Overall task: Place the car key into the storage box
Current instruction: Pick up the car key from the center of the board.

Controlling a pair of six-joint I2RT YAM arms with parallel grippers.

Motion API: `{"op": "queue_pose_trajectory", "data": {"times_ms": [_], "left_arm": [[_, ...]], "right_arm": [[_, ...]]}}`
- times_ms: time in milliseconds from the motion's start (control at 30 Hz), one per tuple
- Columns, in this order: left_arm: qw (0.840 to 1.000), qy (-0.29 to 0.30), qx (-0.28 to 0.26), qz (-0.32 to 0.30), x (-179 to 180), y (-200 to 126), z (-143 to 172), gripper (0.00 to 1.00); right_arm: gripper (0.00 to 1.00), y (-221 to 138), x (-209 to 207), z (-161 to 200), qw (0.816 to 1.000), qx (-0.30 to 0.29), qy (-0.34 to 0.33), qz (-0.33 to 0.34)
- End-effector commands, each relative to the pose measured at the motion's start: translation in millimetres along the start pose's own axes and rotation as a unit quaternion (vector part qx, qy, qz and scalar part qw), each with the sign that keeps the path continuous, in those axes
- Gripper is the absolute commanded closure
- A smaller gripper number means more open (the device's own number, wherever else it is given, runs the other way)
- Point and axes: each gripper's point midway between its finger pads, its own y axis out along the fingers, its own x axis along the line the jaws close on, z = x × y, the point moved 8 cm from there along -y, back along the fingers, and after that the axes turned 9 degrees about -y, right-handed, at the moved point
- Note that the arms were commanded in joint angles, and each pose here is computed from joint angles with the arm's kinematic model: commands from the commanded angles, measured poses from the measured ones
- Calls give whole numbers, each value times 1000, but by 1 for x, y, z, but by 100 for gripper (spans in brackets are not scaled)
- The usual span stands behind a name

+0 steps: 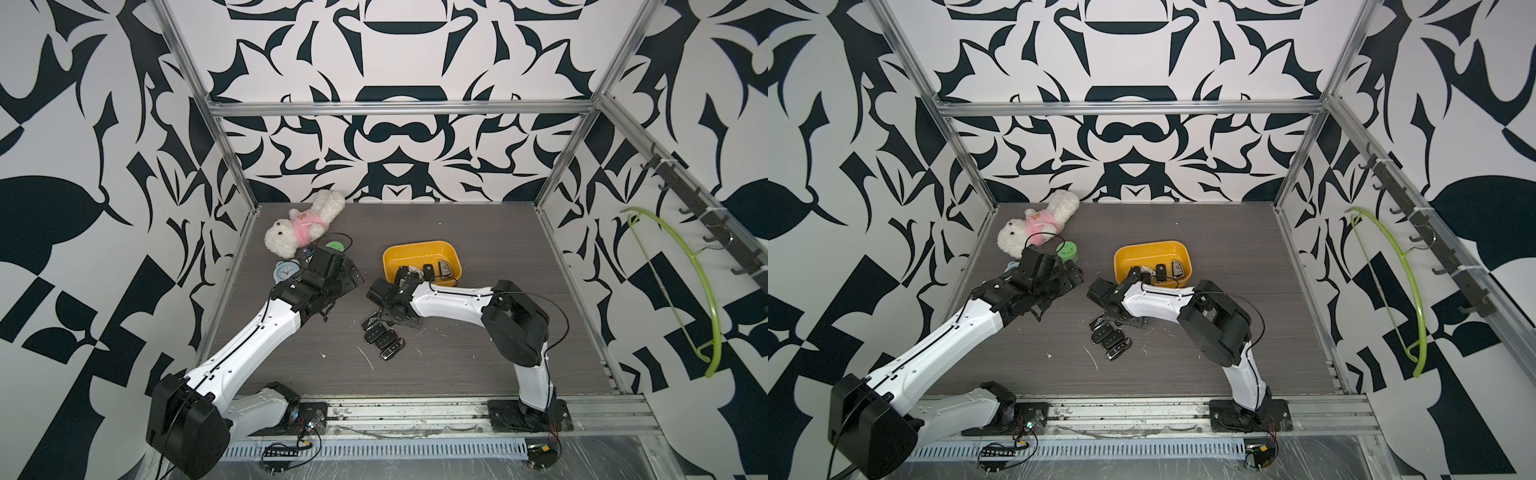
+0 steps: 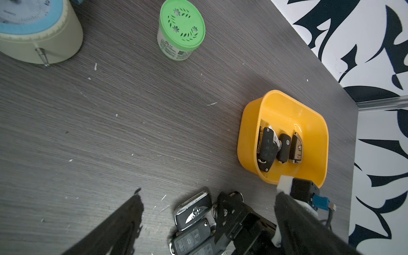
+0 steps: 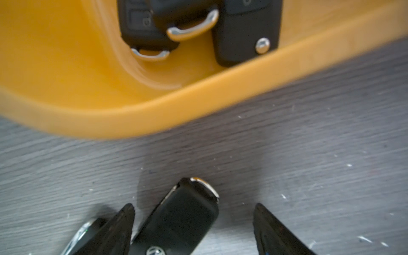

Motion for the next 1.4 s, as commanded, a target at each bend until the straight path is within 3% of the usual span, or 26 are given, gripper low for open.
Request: {"op": "queue_pose_trajectory", "data": {"times_ms": [0,300,433,700,867,1100,1367], "left_arm": [[1000,-5,4,-5,7,2,3,1],[1000,-8,9,-5,8,5,5,1],[1000,-11,11,-4,7,5,5,1],[1000,-13,14,-6,9,3,6,1],[1000,-20,12,-4,11,4,6,1],[1000,-21,20,-4,7,6,6,1],[1000,-21,17,-1,5,5,5,1]], "right_arm": [[15,-14,-8,0,1000,-5,-14,12],[18,-27,-27,3,998,-10,-51,32],[19,-24,-22,3,997,-7,-74,7],[22,-17,0,-7,974,19,-225,-5],[23,-14,-1,-9,969,32,-243,-16],[41,-5,1,-6,968,47,-246,-10],[47,6,-4,-4,970,62,-235,7]]}}
